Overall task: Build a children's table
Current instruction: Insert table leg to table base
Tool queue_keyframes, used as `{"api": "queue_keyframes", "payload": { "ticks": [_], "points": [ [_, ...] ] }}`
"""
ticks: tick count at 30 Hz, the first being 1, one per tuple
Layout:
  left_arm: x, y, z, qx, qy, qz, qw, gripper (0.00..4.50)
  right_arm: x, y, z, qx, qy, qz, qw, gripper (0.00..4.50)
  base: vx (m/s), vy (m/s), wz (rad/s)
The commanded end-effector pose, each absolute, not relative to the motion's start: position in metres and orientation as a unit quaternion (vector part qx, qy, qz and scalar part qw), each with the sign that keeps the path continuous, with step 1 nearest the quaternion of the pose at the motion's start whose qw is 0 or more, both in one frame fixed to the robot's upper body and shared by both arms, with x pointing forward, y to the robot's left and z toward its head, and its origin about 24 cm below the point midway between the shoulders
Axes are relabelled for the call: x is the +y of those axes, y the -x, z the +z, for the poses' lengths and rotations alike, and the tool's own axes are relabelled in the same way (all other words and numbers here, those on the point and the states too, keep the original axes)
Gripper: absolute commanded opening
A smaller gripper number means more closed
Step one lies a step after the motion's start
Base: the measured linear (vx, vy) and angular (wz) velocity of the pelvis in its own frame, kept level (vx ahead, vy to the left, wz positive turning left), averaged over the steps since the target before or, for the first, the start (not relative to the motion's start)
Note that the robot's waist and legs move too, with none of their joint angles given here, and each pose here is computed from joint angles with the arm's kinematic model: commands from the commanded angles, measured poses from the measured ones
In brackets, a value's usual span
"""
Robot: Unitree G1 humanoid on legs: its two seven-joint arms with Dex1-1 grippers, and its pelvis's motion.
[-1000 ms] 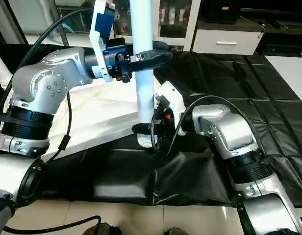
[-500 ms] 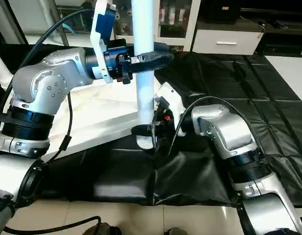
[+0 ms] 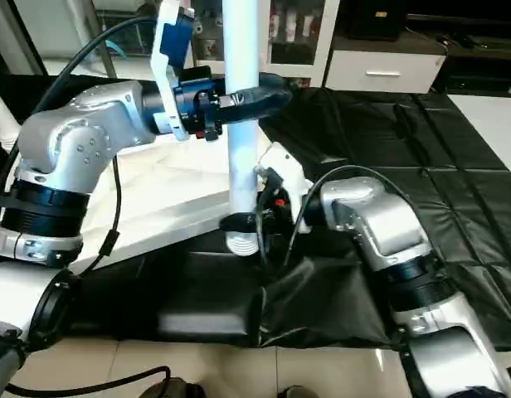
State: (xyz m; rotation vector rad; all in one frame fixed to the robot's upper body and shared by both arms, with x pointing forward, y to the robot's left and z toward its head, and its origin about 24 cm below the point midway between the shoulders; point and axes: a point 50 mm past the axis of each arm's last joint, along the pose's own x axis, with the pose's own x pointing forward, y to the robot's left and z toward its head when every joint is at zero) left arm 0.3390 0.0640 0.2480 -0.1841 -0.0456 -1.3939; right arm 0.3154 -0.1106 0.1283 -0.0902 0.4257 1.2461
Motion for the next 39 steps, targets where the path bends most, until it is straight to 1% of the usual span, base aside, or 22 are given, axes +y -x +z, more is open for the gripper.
{"api": "queue_keyframes", "payload": {
  "ticks": [1, 3, 5, 8, 10, 12, 13, 16, 17, 18, 19, 21, 22, 24, 25, 28, 31, 33, 35, 36, 38, 39],
  "points": [
    [0.07, -0.343, 0.242, -0.016, 0.107, -0.627, 0.772, 2.75, -0.129, -0.328, 0.137, 0.172, 0.028, 0.523, 0.834, 1.94, 0.0, 0.0, 0.0],
    [0.074, -0.344, 0.239, -0.014, 0.114, -0.621, 0.775, 2.85, -0.137, -0.332, 0.138, 0.168, 0.02, 0.499, 0.85, 1.93, 0.0, 0.0, 0.0],
    [0.075, -0.344, 0.237, -0.013, 0.117, -0.62, 0.775, 3.18, -0.142, -0.333, 0.138, 0.166, 0.016, 0.487, 0.857, 1.93, 0.0, 0.0, 0.0],
    [0.081, -0.345, 0.231, -0.006, 0.12, -0.612, 0.782, 3.33, -0.158, -0.336, 0.138, 0.166, 0.015, 0.454, 0.875, 1.93, 0.0, 0.0, 0.0],
    [0.082, -0.347, 0.225, -0.003, 0.111, -0.606, 0.788, 3.63, -0.171, -0.339, 0.14, 0.159, 0.004, 0.419, 0.894, 1.89, 0.0, 0.0, 0.0],
    [0.081, -0.349, 0.219, -0.005, 0.101, -0.599, 0.795, 3.74, -0.181, -0.341, 0.144, 0.146, -0.009, 0.394, 0.907, 1.89, 0.0, 0.0, 0.0],
    [0.081, -0.349, 0.219, -0.005, 0.102, -0.596, 0.796, 3.74, -0.182, -0.342, 0.145, 0.145, -0.009, 0.39, 0.909, 1.89, 0.0, 0.0, 0.0],
    [0.082, -0.359, 0.211, -0.005, 0.099, -0.546, 0.832, 3.84, -0.195, -0.345, 0.143, 0.139, 0.014, 0.342, 0.929, 1.88, 0.0, 0.0, 0.0],
    [0.084, -0.364, 0.204, 0.002, 0.089, -0.512, 0.854, 3.84, -0.2, -0.345, 0.142, 0.137, 0.02, 0.324, 0.936, 1.88, 0.0, 0.0, 0.0],
    [0.088, -0.374, 0.191, 0.017, 0.062, -0.445, 0.893, 3.84, -0.207, -0.345, 0.14, 0.132, 0.016, 0.298, 0.945, 1.88, 0.0, 0.0, 0.0],
    [0.088, -0.374, 0.191, 0.017, 0.062, -0.445, 0.893, 3.84, -0.207, -0.345, 0.14, 0.132, 0.016, 0.298, 0.945, 1.88, 0.0, 0.0, 0.0],
    [0.093, -0.381, 0.163, 0.066, 0.027, -0.368, 0.927, 3.84, -0.214, -0.342, 0.137, 0.123, 0.022, 0.269, 0.955, 1.88, 0.0, 0.0, 0.0],
    [0.093, -0.381, 0.163, 0.066, 0.027, -0.368, 0.927, 3.84, -0.214, -0.342, 0.137, 0.123, 0.022, 0.269, 0.955, 1.88, 0.0, 0.0, 0.0],
    [0.091, -0.381, 0.139, 0.081, -0.02, -0.33, 0.94, 3.84, -0.214, -0.335, 0.133, 0.108, 0.018, 0.247, 0.963, 1.88, 0.0, 0.0, 0.0],
    [0.083, -0.378, 0.127, 0.09, -0.01, -0.349, 0.933, 3.84, -0.212, -0.331, 0.13, 0.097, 0.012, 0.228, 0.969, 1.88, 0.0, 0.0, 0.0],
    [0.066, -0.372, 0.115, 0.094, -0.009, -0.4, 0.912, 3.84, -0.207, -0.324, 0.124, 0.101, 0.008, 0.223, 0.969, 1.88, 0.0, 0.0, 0.0],
    [0.058, -0.369, 0.108, 0.104, -0.01, -0.416, 0.903, 3.84, -0.206, -0.321, 0.122, 0.104, 0.006, 0.224, 0.969, 1.88, 0.0, 0.0, 0.0],
    [0.05, -0.367, 0.099, 0.132, -0.01, -0.428, 0.894, 3.84, -0.204, -0.316, 0.121, 0.107, -0.001, 0.23, 0.967, 1.88, 0.0, 0.0, 0.0],
    [0.043, -0.365, 0.089, 0.161, -0.027, -0.433, 0.886, 3.84, -0.203, -0.31, 0.121, 0.109, 0.003, 0.238, 0.965, 1.88, 0.0, 0.0, 0.0],
    [0.041, -0.365, 0.084, 0.173, -0.05, -0.432, 0.884, 3.84, -0.204, -0.308, 0.122, 0.11, 0.005, 0.24, 0.965, 1.88, 0.0, 0.0, 0.0],
    [0.04, -0.365, 0.077, 0.184, -0.078, -0.426, 0.882, 3.84, -0.206, -0.305, 0.124, 0.109, 0.009, 0.237, 0.965, 1.88, 0.0, 0.0, 0.0],
    [0.04, -0.366, 0.075, 0.186, -0.083, -0.422, 0.883, 3.56, -0.206, -0.304, 0.125, 0.109, 0.01, 0.236, 0.966, 1.88, 0.0, 0.0, 0.0]
  ]
}}
